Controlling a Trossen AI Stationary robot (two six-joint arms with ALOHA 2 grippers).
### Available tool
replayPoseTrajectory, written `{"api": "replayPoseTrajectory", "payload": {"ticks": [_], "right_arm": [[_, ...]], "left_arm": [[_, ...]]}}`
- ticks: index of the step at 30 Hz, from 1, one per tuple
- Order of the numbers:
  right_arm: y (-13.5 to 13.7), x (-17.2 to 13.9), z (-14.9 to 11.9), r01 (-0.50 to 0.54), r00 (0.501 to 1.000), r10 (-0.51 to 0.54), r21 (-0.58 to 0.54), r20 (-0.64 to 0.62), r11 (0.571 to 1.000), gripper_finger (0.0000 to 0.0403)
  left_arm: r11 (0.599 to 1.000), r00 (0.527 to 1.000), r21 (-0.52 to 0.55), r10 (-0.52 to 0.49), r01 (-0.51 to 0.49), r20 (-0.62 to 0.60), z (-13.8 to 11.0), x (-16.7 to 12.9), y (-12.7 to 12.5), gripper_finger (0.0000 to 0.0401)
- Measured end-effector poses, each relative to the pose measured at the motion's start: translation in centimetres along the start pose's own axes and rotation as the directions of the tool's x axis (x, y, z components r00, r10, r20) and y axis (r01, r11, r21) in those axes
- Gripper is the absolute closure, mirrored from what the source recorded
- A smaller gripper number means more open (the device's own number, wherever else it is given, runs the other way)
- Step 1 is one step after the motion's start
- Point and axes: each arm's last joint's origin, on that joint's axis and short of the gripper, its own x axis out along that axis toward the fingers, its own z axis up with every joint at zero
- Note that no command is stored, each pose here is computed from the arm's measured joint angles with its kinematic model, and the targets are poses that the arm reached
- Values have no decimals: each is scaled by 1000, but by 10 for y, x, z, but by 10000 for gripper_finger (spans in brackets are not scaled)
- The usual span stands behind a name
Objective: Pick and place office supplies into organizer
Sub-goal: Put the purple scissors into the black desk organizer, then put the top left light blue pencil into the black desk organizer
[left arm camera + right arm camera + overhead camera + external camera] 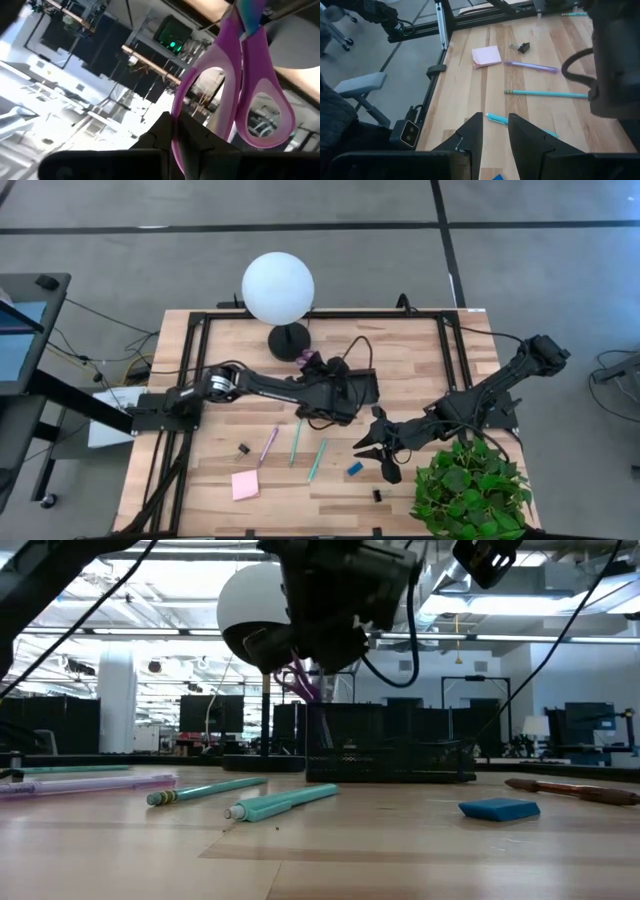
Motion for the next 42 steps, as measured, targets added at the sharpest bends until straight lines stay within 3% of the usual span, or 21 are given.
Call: {"api": "replayPoseTrajectory", "payload": {"ticks": [5, 13, 22, 25, 28, 31, 33, 35, 38, 42], "right_arm": [[0, 0, 0, 0, 1000, 0, 0, 0, 1000, 315], [0, 0, 0, 2, 1000, -2, 1, 0, 1000, 315], [0, 0, 0, 1, 1000, -1, 0, 0, 1000, 315], [-1, 0, 0, 2, 1000, -2, 0, 0, 1000, 315], [0, 0, 0, 2, 1000, -2, 0, 0, 1000, 315], [-1, 0, 0, 2, 1000, -2, 0, 0, 1000, 315], [0, 0, 0, 2, 1000, -2, 0, 0, 1000, 315], [-1, 0, 0, 3, 1000, -3, 0, 0, 1000, 315], [-4, 1, 2, 17, 1000, -17, 7, 6, 1000, 315], [-8, 2, 4, 31, 999, -31, 16, 15, 999, 315]], "left_arm": [[1000, 1000, 4, 14, -14, -10, 4, 0, -1, 392], [999, 1000, -44, -26, 26, 18, 6, 0, -3, 341], [976, 1000, -216, 16, -16, -1, 2, -3, 1, 304], [955, 999, -295, -14, 26, 41, -11, -8, 9, 302], [929, 997, -368, -25, 51, 76, -29, -14, 14, 302], [875, 993, -478, -24, 78, 119, -57, -24, 21, 302], [819, 979, -551, -59, 160, 197, -81, -30, 24, 302], [743, 937, -595, -122, 306, 328, -96, -35, 26, 302], [647, 885, -631, -157, 427, 438, -101, -38, 27, 302], [674, 938, -671, -104, 311, 330, -106, -38, 26, 308]]}}
